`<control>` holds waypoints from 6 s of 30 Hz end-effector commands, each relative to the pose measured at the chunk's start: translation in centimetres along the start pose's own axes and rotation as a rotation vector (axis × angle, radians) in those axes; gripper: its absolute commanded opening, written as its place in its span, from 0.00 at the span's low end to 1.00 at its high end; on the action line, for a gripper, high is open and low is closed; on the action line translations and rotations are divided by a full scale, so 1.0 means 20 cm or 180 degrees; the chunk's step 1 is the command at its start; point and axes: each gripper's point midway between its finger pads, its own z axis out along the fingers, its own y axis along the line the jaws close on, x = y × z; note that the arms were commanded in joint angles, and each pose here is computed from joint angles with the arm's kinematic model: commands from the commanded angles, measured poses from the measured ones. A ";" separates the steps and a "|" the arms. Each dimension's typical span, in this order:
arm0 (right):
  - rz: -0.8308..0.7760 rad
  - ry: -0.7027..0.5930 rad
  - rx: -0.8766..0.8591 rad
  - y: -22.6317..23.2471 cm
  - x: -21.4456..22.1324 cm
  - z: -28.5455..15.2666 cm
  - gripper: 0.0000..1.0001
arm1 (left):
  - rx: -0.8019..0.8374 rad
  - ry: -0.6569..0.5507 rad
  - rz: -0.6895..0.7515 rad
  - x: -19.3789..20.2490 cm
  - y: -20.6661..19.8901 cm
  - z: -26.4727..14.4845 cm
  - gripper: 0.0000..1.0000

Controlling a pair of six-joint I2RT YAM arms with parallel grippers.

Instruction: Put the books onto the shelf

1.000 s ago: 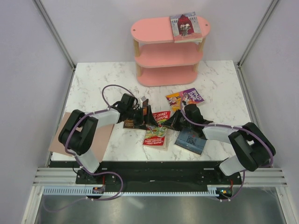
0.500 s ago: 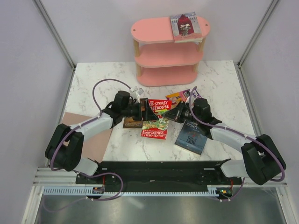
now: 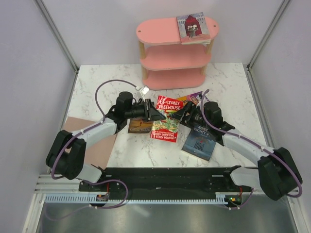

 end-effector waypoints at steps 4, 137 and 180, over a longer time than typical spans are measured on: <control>0.0269 -0.0724 -0.0080 0.10 -0.09 -0.23 0.87 | 0.0582 -0.0404 0.0232 -0.32 -0.32 0.06 0.02; -0.0338 -0.1095 -0.1285 0.82 -2.04 -0.25 0.05 | -0.0085 -0.0082 -0.0035 0.00 0.13 -0.16 0.94; -0.0266 -0.1011 -0.0731 0.68 -1.92 -0.33 0.98 | -0.0045 -0.0100 0.0018 0.00 0.10 -0.17 0.94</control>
